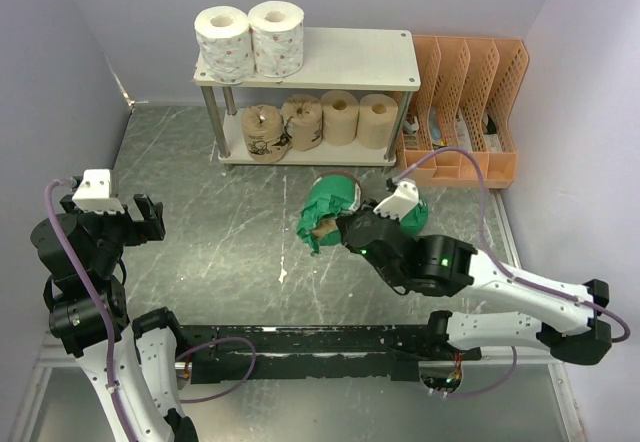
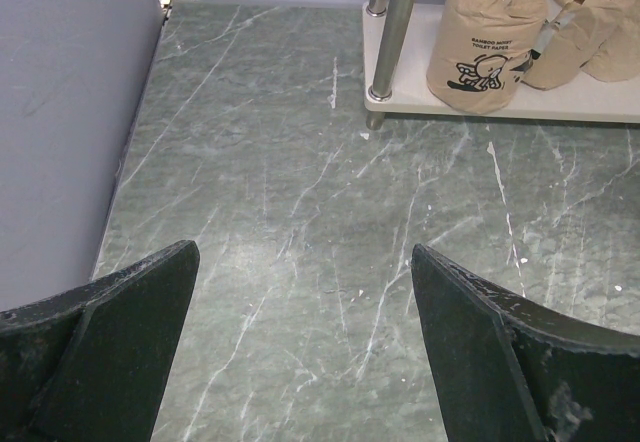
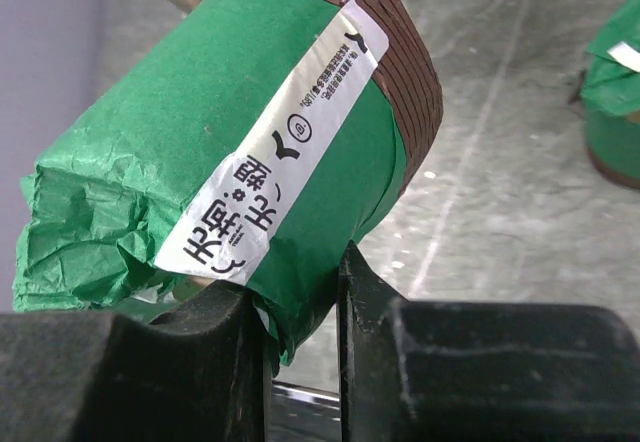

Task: Place and organize the paper towels onto the shelf

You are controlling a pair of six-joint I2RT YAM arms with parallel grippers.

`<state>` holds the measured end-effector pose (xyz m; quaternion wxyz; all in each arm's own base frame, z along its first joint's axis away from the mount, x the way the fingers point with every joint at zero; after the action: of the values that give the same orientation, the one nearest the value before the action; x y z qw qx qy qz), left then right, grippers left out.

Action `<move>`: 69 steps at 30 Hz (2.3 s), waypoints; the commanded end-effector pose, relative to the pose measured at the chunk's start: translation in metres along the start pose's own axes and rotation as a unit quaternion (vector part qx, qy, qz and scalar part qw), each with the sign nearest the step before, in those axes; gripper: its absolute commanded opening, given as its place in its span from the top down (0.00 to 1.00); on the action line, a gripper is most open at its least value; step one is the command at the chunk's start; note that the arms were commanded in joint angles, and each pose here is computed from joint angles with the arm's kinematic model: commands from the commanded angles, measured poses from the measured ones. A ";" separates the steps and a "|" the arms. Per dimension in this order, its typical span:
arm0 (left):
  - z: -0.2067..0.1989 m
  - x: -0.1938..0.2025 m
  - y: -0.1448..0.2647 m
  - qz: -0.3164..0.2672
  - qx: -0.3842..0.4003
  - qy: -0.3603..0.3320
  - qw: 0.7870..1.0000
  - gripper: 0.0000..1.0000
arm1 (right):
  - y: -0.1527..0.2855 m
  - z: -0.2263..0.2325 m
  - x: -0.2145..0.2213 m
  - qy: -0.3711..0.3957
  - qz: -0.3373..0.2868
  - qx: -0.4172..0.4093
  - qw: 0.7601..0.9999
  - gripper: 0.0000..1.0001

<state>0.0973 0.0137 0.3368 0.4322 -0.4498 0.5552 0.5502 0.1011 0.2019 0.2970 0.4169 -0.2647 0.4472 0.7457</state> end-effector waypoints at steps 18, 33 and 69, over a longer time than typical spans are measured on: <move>0.007 -0.001 -0.016 0.017 0.003 0.006 1.000 0.02 | -0.030 0.085 -0.256 -0.140 -0.149 -0.071 0.976 1.00; 0.012 0.002 -0.029 0.046 0.011 0.017 0.999 0.02 | -0.101 0.043 -0.309 -0.432 -0.036 -0.160 0.887 1.00; 0.016 0.004 -0.037 0.062 0.010 0.025 0.998 0.02 | -0.117 0.056 -0.314 -0.431 0.025 -0.162 0.887 0.56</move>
<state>0.1294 0.0278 0.3219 0.3753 -0.4216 0.6034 0.5632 0.3667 0.1584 0.4879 0.5050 0.0755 0.1422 0.8480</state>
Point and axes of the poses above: each gripper's point midway between its finger pads, its own y axis back along the fingers, its own z axis along the line the jaws close on, x = y × z, the point moved 10 cm from there along y, back along the fingers, and after that the axes turned 1 degree about -y, right-handed, at the moved point
